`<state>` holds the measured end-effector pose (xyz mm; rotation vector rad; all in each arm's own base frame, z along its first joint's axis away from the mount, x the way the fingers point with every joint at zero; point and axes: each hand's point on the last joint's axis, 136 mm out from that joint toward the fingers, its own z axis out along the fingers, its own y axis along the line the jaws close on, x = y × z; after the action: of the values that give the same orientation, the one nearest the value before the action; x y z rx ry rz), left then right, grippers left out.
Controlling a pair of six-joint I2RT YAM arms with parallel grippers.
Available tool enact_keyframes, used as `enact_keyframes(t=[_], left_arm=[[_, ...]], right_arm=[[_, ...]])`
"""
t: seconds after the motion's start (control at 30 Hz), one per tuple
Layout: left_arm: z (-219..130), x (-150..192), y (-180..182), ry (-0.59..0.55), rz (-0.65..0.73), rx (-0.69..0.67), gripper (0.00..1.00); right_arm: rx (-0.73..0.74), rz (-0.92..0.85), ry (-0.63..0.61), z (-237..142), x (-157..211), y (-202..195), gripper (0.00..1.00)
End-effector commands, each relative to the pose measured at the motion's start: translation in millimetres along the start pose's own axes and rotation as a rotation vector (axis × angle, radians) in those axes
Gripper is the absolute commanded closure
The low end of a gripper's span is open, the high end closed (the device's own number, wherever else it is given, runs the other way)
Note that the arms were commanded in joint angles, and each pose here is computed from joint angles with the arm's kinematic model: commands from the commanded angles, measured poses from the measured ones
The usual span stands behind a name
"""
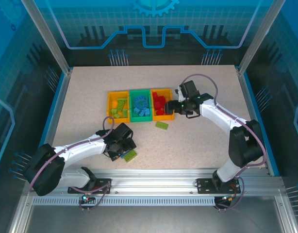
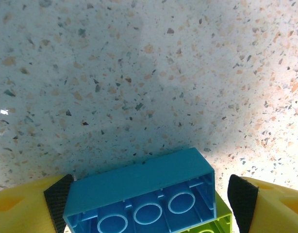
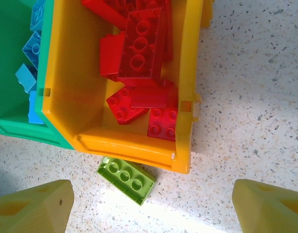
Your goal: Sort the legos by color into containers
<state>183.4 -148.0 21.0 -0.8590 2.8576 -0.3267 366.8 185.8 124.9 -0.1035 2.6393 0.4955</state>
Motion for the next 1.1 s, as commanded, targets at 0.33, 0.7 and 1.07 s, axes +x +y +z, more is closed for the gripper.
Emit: enact_keyframes(t=[0.33,0.7,1.07], left_arm=[[13,1,7,0.006,-0.007,-0.071,0.24],[0,-19,-11,-0.058,0.021,-0.051,0.34],[-23,-44,-26,-0.105,0.068,-0.033,0.38]], right_arm=[[-0.04,0.011,-0.011,-6,3,-5,0.13],[0.005,-0.061,-0.01,-12,27,-5,0.14],[0.048,-0.076,0.012,-14,52,-13,0.14]])
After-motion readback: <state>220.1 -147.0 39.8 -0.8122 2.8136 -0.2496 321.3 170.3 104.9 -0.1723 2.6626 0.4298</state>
